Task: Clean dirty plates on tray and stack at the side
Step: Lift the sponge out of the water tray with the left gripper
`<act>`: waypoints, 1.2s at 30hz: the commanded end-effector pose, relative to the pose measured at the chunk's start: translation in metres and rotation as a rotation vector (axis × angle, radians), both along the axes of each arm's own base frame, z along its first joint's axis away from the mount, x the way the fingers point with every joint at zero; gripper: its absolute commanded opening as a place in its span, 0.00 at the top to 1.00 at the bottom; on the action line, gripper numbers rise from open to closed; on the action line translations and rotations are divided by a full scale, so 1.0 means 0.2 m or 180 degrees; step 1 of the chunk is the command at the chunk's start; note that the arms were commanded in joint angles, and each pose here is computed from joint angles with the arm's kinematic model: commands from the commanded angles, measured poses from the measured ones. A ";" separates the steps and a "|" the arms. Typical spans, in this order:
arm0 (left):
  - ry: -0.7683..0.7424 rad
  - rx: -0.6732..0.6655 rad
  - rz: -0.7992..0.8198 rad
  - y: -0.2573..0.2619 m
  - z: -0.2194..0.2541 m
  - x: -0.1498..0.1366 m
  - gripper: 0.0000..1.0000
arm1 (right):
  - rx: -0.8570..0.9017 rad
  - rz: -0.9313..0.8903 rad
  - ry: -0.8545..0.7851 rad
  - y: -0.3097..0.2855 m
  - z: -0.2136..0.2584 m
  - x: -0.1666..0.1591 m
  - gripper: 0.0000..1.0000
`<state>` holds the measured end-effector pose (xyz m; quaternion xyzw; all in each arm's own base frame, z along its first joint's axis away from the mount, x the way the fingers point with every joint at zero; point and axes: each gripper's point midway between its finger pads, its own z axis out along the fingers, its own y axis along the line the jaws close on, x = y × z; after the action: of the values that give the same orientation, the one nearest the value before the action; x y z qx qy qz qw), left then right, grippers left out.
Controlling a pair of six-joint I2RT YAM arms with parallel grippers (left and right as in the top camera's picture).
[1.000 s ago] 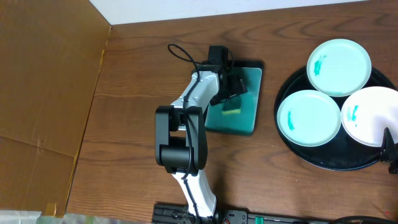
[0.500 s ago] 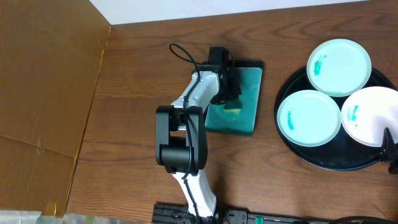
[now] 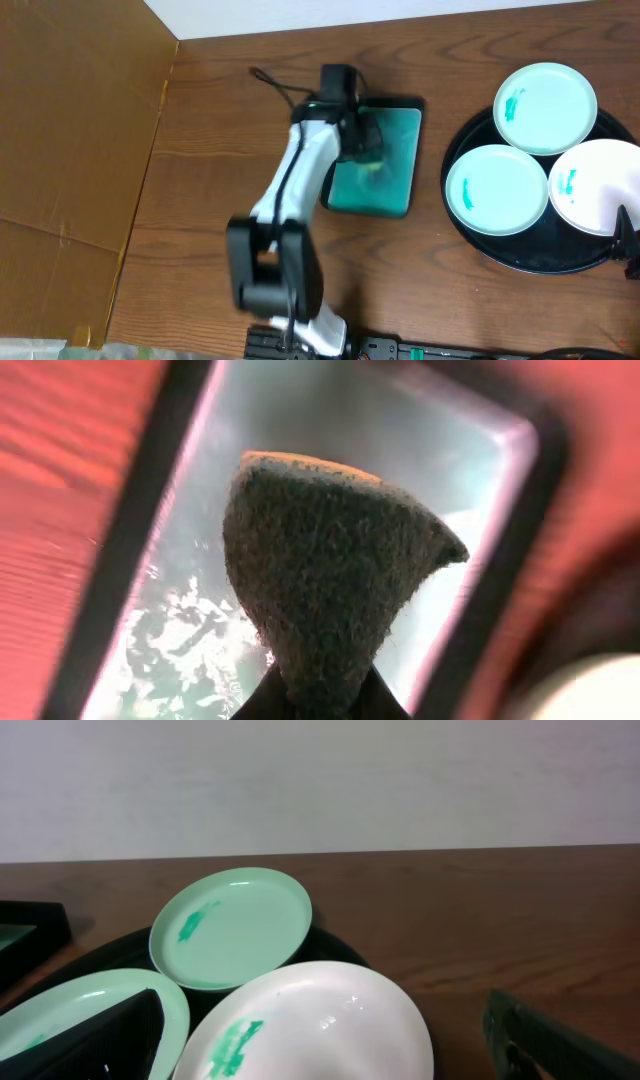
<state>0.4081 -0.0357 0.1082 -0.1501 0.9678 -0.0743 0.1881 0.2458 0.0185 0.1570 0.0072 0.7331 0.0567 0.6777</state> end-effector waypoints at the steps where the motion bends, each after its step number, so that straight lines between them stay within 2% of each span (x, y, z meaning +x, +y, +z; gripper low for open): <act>1: -0.0409 -0.0104 -0.0024 -0.02 0.27 0.02 0.93 | -0.0043 0.0001 -0.0002 0.00 0.00 0.00 0.01; 5: -0.0297 -0.0095 -0.0025 -0.02 0.24 -0.03 0.93 | -0.0043 0.0001 -0.0003 0.00 0.00 0.00 0.01; 11: 0.0130 -0.0074 -0.0015 -0.01 -0.14 -0.06 0.93 | -0.0043 0.0001 -0.0003 0.00 0.00 0.00 0.01; 13: 0.0221 -0.0070 -0.0015 -0.01 -0.19 -0.07 0.93 | -0.0043 0.0001 -0.0003 0.00 0.00 0.00 0.01; 16: 0.0097 -0.0076 -0.0015 -0.01 -0.07 -0.04 0.93 | -0.0043 0.0001 -0.0003 0.00 0.00 0.00 0.01; 23: -0.0635 -0.0121 -0.0025 -0.02 0.42 -0.03 0.93 | -0.0043 0.0001 -0.0003 0.00 0.00 0.00 0.01; 26: -0.0693 -0.0128 -0.0023 -0.02 0.46 -0.05 0.93 | -0.0043 0.0001 -0.0003 0.00 0.00 0.00 0.01; 30: -0.0450 -0.0050 0.0018 0.00 0.30 -0.08 0.93 | -0.0043 0.0001 -0.0003 0.00 0.00 0.00 0.01; 33: -0.0197 0.0108 0.0241 0.06 0.08 -0.09 0.93 | -0.0043 0.0001 -0.0003 0.00 0.00 0.00 0.01; 36: 0.0014 0.0079 0.0280 0.05 -0.10 -0.08 0.93 | -0.0043 0.0001 -0.0003 0.00 0.00 0.00 0.01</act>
<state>0.3995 -0.0311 0.1300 -0.1655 0.9543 -0.0762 0.2369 0.2458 0.0185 0.1570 0.0074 0.7331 0.0568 0.6777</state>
